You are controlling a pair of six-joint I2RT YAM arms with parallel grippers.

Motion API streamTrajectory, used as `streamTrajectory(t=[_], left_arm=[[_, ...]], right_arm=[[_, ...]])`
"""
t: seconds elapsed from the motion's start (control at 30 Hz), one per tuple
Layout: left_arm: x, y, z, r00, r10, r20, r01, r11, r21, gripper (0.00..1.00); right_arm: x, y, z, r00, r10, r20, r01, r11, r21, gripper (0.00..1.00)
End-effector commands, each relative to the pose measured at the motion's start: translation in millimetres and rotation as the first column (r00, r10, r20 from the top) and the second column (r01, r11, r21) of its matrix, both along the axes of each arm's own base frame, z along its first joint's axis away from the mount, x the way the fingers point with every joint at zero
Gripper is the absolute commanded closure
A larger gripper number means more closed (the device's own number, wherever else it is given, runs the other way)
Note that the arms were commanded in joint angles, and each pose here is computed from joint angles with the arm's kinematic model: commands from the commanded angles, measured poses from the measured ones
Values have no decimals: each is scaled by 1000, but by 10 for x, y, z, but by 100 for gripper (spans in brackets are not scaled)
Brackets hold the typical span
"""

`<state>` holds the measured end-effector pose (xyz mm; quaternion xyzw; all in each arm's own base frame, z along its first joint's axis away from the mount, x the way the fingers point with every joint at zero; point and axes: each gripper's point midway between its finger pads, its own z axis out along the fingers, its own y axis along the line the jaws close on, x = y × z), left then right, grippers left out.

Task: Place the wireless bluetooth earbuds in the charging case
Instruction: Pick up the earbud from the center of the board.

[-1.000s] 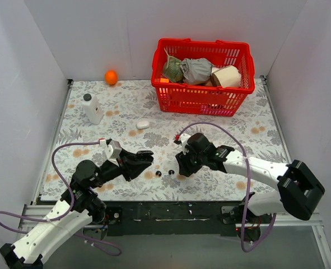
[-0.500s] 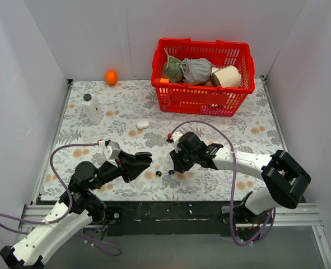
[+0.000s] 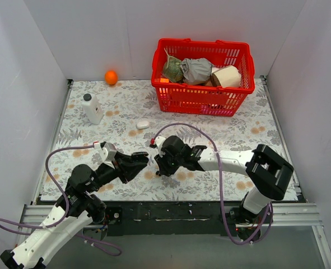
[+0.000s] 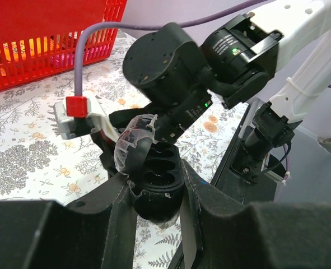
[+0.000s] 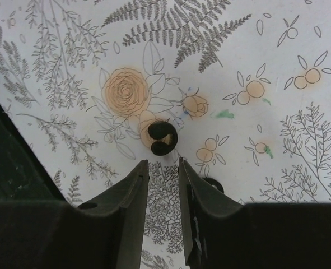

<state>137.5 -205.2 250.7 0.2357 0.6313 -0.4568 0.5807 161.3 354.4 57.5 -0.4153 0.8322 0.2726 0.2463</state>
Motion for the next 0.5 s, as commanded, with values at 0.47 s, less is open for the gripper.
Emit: streamTrajectory(t=[0.47], left_arm=[[-14, 94, 176, 999, 36, 40, -35, 999, -23, 100]], right_arm=[[329, 153, -150, 995, -92, 33, 94, 993, -70, 64]])
